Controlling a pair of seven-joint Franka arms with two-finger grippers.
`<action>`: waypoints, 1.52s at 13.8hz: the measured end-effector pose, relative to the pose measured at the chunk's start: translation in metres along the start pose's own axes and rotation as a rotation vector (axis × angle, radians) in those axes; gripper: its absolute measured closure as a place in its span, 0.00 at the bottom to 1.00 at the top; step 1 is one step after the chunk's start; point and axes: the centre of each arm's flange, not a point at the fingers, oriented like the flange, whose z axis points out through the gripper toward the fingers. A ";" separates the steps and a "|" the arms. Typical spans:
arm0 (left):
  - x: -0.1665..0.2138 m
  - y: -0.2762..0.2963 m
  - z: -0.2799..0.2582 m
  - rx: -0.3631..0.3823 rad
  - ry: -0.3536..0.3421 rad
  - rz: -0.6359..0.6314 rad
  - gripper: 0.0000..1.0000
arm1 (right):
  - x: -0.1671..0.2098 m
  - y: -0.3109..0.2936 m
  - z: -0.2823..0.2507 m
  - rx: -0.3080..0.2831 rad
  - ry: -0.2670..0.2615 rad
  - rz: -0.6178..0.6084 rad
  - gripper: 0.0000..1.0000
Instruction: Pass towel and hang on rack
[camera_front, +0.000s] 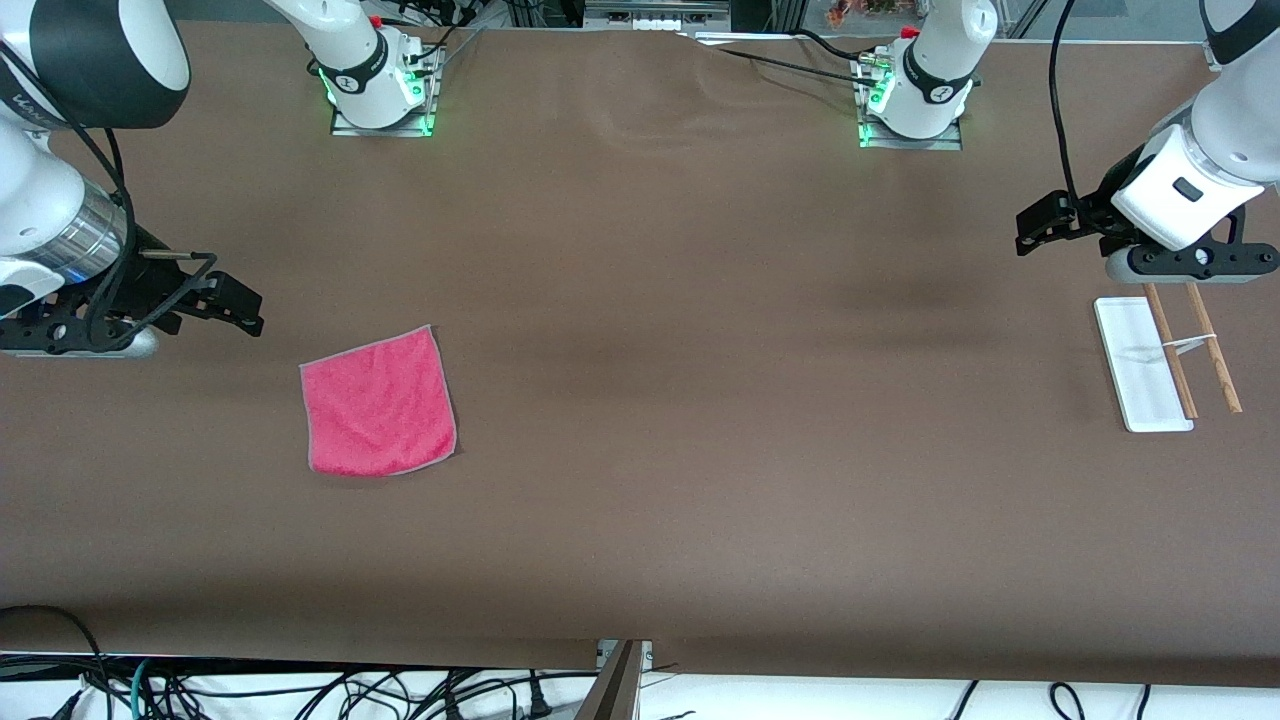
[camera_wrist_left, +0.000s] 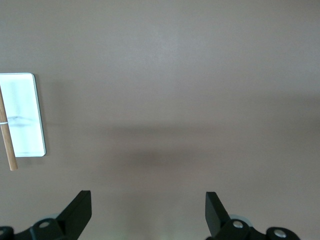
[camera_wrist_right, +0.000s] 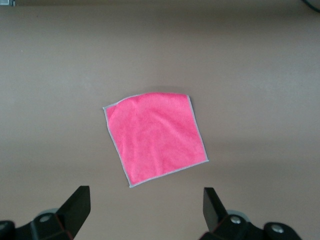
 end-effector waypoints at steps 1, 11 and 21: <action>0.000 0.000 0.000 0.000 0.000 0.000 0.00 | -0.001 -0.003 0.006 -0.002 -0.020 -0.024 0.00; 0.000 0.001 -0.004 -0.001 0.006 0.001 0.00 | -0.030 -0.067 0.235 -0.012 -0.158 -0.153 0.03; -0.001 0.007 -0.013 -0.002 0.022 0.013 0.00 | 0.025 -0.129 0.325 0.009 -0.058 -0.046 0.06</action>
